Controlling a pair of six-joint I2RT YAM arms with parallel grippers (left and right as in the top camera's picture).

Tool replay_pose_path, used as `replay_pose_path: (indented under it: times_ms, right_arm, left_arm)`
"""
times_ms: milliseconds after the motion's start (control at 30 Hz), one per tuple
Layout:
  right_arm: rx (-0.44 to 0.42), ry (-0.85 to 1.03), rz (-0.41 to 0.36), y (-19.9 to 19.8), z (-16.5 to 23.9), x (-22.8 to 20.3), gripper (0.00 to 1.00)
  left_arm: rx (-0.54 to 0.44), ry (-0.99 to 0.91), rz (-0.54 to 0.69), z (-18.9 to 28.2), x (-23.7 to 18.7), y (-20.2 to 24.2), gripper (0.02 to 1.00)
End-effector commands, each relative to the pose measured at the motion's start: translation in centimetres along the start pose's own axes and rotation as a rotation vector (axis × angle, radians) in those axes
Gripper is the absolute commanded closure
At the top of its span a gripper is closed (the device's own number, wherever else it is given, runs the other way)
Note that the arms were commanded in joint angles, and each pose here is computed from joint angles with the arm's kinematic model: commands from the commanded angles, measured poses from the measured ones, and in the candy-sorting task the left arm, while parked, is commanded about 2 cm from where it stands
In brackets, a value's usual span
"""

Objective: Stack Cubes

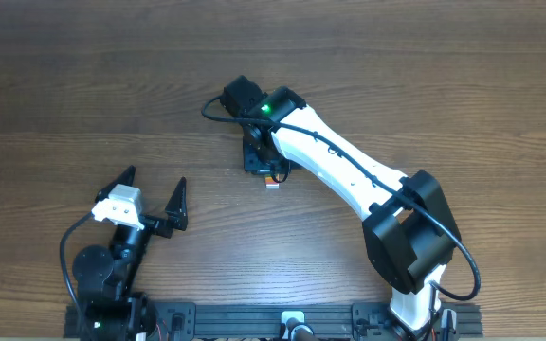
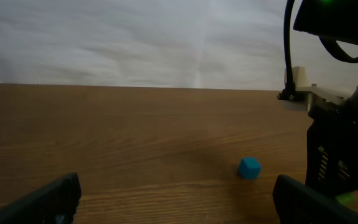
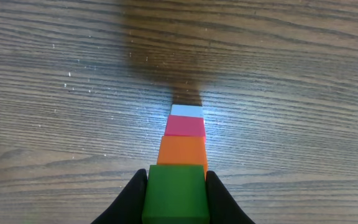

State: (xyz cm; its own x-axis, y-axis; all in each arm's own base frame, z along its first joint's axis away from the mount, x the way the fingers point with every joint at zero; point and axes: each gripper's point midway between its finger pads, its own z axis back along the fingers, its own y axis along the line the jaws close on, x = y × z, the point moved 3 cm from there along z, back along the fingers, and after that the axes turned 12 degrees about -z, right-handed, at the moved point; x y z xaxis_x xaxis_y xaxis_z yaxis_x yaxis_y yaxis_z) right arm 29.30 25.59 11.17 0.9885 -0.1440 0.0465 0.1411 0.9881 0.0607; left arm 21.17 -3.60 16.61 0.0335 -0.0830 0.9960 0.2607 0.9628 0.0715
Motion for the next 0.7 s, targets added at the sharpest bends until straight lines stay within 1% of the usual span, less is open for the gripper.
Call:
replay_pose_path:
  times_ms: [33, 133, 200, 467, 600, 700]
  right_arm:
    - [0.012, -0.016, 0.001, -0.11, 0.71, -0.23, 0.866]
    - [0.009, -0.014, 0.001, -0.17, 0.63, -0.28, 0.803]
    - [0.008, -0.013, 0.001, -0.20, 0.58, -0.31, 0.728]
    - [0.008, -0.013, 0.001, -0.20, 0.58, -0.31, 0.680]
    - [0.008, -0.013, 0.001, -0.20, 0.58, -0.31, 0.617]
    - [0.009, -0.014, 0.000, -0.21, 0.59, -0.28, 0.535]
  left_arm:
    - [-0.017, -0.007, -0.016, -0.03, -0.13, -0.30, 0.020]
    - [-0.017, -0.007, -0.016, -0.03, -0.13, -0.30, 0.020]
    - [-0.017, -0.006, -0.016, -0.03, -0.14, -0.30, 0.023]
    - [-0.017, -0.006, -0.016, -0.03, -0.14, -0.30, 0.023]
    - [-0.017, -0.006, -0.016, -0.03, -0.14, -0.30, 0.020]
    - [-0.017, -0.006, -0.016, -0.03, -0.14, -0.30, 0.020]
